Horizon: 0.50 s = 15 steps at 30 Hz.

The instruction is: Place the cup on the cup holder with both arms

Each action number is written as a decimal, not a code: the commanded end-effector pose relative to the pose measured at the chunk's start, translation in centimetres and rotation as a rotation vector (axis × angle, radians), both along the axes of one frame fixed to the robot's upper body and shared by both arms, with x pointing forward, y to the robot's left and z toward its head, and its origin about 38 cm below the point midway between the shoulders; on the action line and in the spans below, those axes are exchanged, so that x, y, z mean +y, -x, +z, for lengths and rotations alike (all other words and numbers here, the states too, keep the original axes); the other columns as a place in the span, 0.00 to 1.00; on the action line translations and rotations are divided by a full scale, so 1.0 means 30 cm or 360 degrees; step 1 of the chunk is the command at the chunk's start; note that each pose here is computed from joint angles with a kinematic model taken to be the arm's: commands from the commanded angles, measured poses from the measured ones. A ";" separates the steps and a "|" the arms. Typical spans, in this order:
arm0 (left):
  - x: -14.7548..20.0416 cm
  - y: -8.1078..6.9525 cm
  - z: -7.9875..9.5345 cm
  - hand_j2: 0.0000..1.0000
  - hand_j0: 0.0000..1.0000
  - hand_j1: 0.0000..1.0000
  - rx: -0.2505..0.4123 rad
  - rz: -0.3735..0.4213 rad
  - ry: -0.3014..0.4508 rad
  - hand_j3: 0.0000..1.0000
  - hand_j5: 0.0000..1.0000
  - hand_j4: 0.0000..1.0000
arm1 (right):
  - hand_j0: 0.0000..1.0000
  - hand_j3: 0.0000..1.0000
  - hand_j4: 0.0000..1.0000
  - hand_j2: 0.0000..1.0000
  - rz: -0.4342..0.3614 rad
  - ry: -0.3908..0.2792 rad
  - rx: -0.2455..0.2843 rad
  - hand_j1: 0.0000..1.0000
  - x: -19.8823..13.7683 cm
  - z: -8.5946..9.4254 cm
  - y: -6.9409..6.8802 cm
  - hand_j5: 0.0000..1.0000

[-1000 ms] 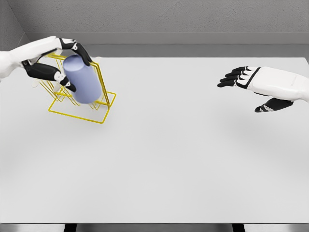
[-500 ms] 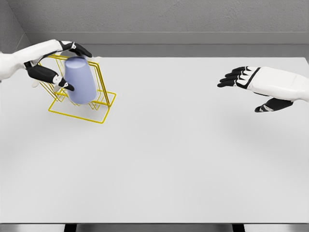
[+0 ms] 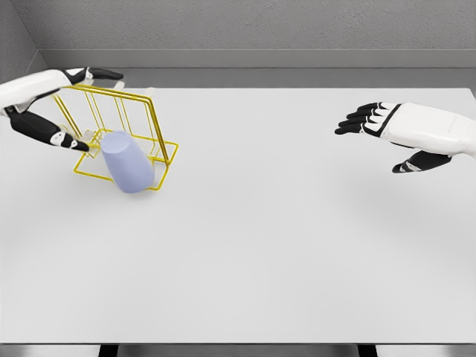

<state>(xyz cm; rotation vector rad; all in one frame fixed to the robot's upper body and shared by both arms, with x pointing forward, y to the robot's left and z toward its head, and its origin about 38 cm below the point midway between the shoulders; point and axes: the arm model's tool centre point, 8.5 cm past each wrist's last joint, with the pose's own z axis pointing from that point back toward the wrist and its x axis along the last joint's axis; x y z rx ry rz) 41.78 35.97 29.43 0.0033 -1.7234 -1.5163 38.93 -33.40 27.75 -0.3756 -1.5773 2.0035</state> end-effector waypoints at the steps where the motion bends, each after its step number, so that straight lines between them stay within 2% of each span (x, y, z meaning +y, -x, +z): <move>1: 0.026 0.024 0.042 1.00 1.00 1.00 -0.0067 -0.0045 0.0043 1.00 1.00 1.00 | 1.00 1.00 1.00 1.00 -0.0003 -0.0009 0.0004 1.00 -0.001 0.002 0.000 1.00; 3: 0.081 0.058 0.025 1.00 1.00 1.00 -0.0051 -0.0016 0.0079 1.00 1.00 1.00 | 1.00 1.00 1.00 1.00 -0.0004 -0.0009 0.0002 1.00 -0.001 0.003 0.000 1.00; 7: 0.176 0.112 -0.059 1.00 1.00 1.00 0.0099 0.0090 0.0049 1.00 1.00 1.00 | 1.00 1.00 1.00 1.00 -0.0004 -0.0009 0.0002 1.00 -0.001 0.003 0.000 1.00; 9: 0.227 0.121 -0.110 1.00 1.00 1.00 0.0172 0.0164 0.0048 1.00 1.00 1.00 | 1.00 1.00 1.00 1.00 -0.0003 -0.0009 0.0004 1.00 -0.001 0.002 0.000 1.00; 11: 0.281 0.137 -0.151 1.00 1.00 1.00 0.0261 0.0242 0.0134 1.00 1.00 1.00 | 1.00 1.00 1.00 1.00 -0.0004 -0.0009 0.0002 1.00 -0.001 0.003 0.000 1.00; 15: 0.293 0.158 -0.205 1.00 1.00 1.00 0.0332 0.0262 0.0138 1.00 1.00 1.00 | 1.00 1.00 1.00 1.00 -0.0003 -0.0009 0.0004 1.00 -0.001 0.002 0.000 1.00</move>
